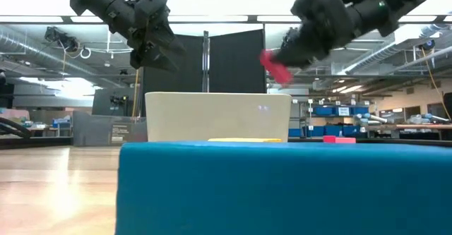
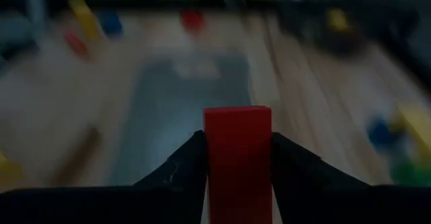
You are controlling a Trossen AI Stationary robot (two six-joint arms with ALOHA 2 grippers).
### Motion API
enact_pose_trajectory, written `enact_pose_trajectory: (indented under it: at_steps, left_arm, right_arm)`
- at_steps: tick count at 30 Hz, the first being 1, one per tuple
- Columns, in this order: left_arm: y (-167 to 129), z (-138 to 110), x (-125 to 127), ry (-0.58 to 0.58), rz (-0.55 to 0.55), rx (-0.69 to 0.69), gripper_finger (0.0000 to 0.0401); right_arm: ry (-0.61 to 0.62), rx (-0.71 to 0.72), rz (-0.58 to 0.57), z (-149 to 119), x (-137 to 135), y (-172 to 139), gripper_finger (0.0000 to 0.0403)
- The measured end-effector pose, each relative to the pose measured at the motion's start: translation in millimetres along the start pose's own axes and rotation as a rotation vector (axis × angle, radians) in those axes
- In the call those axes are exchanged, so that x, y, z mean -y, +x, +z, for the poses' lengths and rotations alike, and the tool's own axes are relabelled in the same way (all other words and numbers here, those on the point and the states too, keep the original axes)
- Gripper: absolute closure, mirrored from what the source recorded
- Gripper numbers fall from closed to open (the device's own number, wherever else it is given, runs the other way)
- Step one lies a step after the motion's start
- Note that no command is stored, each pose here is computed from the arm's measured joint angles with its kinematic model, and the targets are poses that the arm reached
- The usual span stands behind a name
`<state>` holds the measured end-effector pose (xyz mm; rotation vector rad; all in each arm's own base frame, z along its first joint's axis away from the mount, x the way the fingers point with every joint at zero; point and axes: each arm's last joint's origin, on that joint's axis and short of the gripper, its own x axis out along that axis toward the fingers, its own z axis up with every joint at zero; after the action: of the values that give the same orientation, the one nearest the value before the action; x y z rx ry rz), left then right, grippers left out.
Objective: Sort blocks by size
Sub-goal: Put the top red rectangular block into the gray bin
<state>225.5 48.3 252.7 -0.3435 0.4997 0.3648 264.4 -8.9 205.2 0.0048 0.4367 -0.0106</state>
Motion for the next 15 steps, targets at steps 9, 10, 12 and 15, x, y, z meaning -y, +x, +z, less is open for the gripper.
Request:
enact_pose_trajectory:
  at_steps: [9,10,12,15]
  left_arm:
    - [-5,0,-2,0.000,0.035,0.009,0.0071]
    - [-6,-1,-2,-0.001,0.040,-0.002,0.0071]
    - [-9,-2,-3,-0.001,0.047,-0.014,0.0071]
    - [-13,-6,-5,0.004,0.073,-0.062,0.0071]
  right_arm:
    - [0.044,0.107,-0.052,-12,-22,48,0.0265]
    - [0.041,0.101,-0.056,-13,-22,53,0.0265]
    - [0.032,0.103,-0.055,-10,-22,59,0.0231]
    - [0.015,0.119,-0.022,-3,-24,63,0.0128]
